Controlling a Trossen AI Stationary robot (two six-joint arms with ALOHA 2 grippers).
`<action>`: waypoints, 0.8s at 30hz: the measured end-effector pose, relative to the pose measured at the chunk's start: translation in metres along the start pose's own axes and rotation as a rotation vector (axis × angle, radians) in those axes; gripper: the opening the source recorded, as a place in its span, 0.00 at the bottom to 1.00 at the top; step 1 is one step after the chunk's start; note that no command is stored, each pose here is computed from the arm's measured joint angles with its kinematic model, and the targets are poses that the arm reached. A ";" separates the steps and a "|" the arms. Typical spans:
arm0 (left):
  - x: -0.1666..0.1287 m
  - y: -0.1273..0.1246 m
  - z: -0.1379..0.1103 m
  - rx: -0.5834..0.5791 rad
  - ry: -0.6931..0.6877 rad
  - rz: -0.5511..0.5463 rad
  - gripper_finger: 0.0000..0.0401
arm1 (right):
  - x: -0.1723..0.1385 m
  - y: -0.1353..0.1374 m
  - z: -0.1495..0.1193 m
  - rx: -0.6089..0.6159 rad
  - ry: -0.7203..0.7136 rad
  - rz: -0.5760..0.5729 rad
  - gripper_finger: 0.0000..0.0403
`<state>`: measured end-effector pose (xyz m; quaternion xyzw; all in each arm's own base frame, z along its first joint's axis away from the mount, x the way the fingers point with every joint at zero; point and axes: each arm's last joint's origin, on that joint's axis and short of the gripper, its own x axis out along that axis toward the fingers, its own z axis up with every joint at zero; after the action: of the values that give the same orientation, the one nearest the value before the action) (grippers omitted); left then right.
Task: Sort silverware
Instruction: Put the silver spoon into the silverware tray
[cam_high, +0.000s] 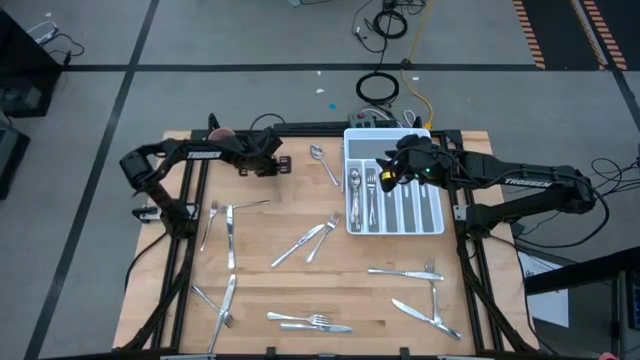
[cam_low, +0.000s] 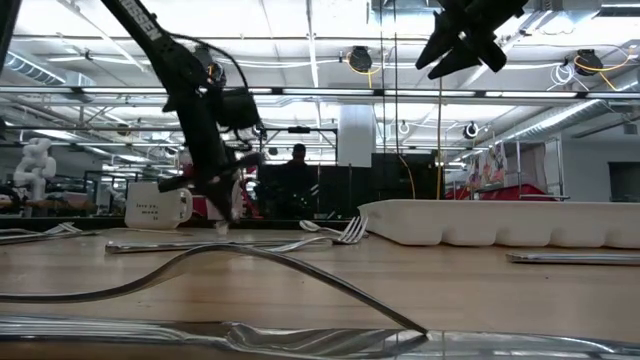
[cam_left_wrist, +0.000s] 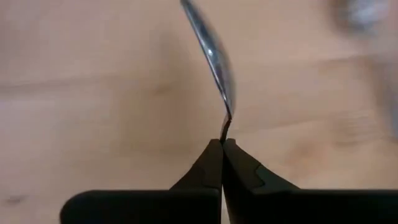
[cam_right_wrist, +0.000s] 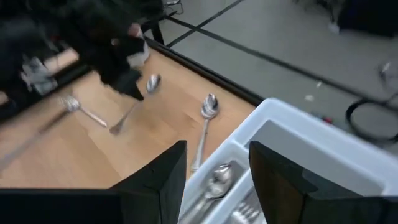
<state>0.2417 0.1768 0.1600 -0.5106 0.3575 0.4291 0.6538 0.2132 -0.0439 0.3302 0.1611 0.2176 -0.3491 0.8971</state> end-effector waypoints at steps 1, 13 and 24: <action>-0.005 -0.004 0.000 0.010 -0.009 -0.039 0.00 | 0.000 0.000 0.000 -0.050 -0.003 0.001 0.41; -0.075 -0.051 -0.009 0.183 -0.162 -0.548 0.00 | 0.001 0.002 0.005 -0.187 -0.030 0.064 0.41; -0.097 -0.079 -0.043 0.580 -0.416 -0.569 0.00 | -0.002 0.012 0.020 -0.141 -0.158 0.224 0.41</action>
<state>0.2773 0.1073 0.2666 -0.2875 0.1695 0.2080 0.9194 0.2256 -0.0429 0.3497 0.0933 0.1510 -0.2422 0.9538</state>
